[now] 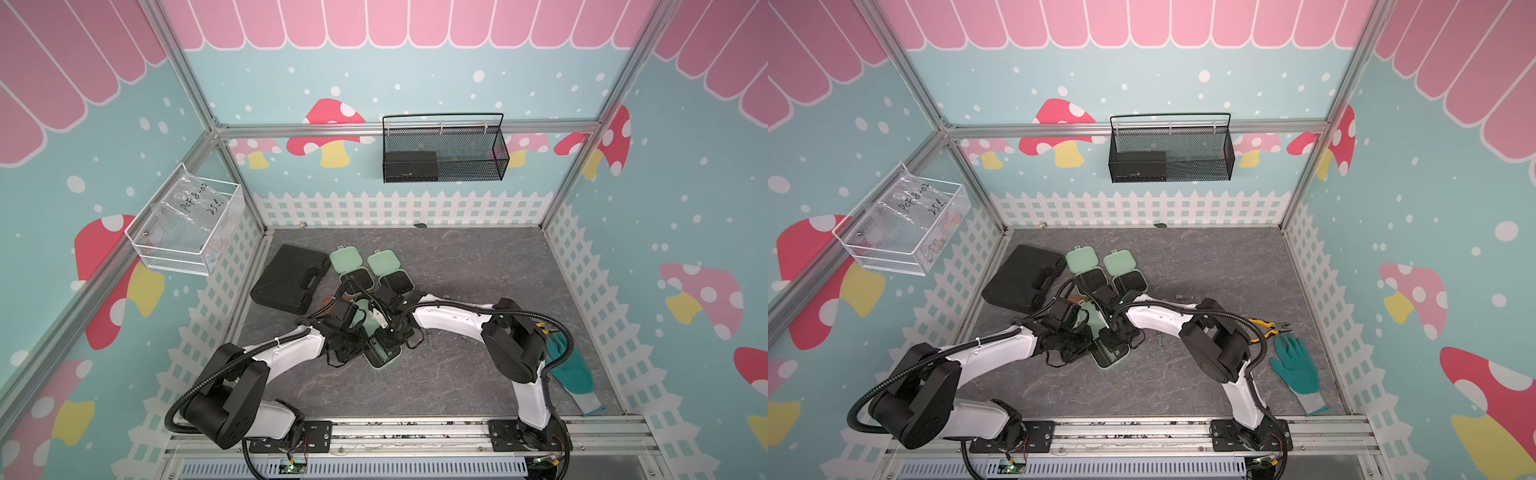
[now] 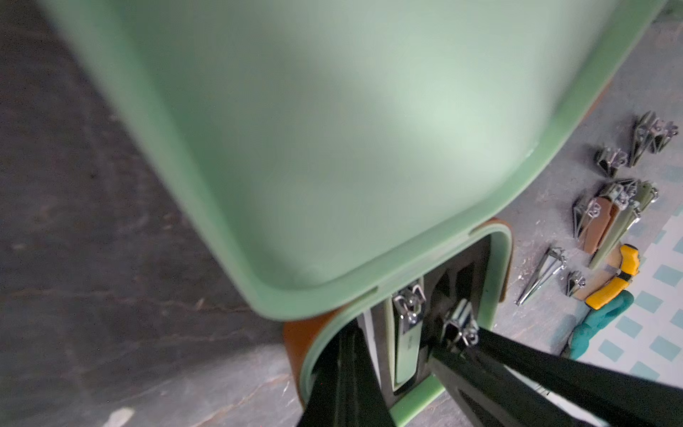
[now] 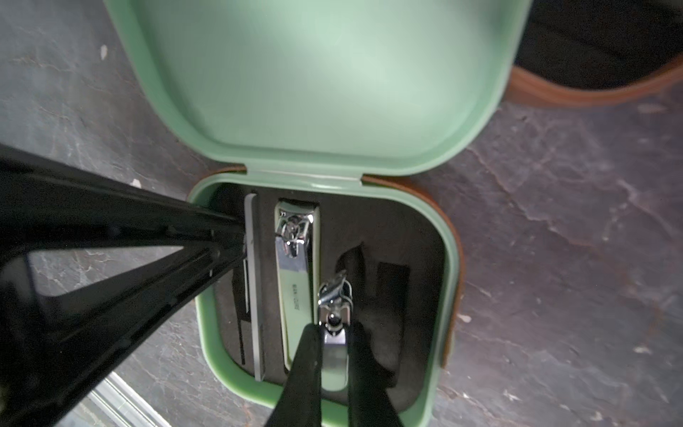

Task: Organize nail clipper sets
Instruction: Place the nail clipper in the storage box.

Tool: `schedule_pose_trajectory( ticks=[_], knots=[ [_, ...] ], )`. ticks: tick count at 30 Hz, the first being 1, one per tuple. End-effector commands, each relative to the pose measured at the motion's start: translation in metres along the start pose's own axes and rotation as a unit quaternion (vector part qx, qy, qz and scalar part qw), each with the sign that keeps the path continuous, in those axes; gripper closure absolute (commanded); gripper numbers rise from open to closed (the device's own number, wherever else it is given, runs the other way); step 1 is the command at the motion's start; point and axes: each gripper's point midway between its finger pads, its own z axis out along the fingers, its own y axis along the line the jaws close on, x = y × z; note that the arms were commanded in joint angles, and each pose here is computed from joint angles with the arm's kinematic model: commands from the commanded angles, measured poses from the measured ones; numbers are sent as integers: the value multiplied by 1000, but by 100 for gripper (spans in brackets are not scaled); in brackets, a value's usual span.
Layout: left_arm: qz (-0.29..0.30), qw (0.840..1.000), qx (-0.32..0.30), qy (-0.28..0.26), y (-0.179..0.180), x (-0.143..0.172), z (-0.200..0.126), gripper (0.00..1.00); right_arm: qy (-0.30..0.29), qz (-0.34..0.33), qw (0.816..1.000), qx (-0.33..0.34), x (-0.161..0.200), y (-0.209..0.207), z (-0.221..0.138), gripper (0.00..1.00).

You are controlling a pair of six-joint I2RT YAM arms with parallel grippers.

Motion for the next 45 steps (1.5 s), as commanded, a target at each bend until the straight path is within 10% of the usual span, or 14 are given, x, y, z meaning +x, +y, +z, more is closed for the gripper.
schedule_pose_trajectory(
  ticks=[1, 45],
  knots=[
    [-16, 998, -59, 16, 34, 13, 8, 100, -24, -19, 1000, 4, -14, 3, -20, 100],
    [-14, 998, -66, 10, 37, 12, 6, 100, 161, -33, 977, 132, 85, -61, 17, 100]
  ],
)
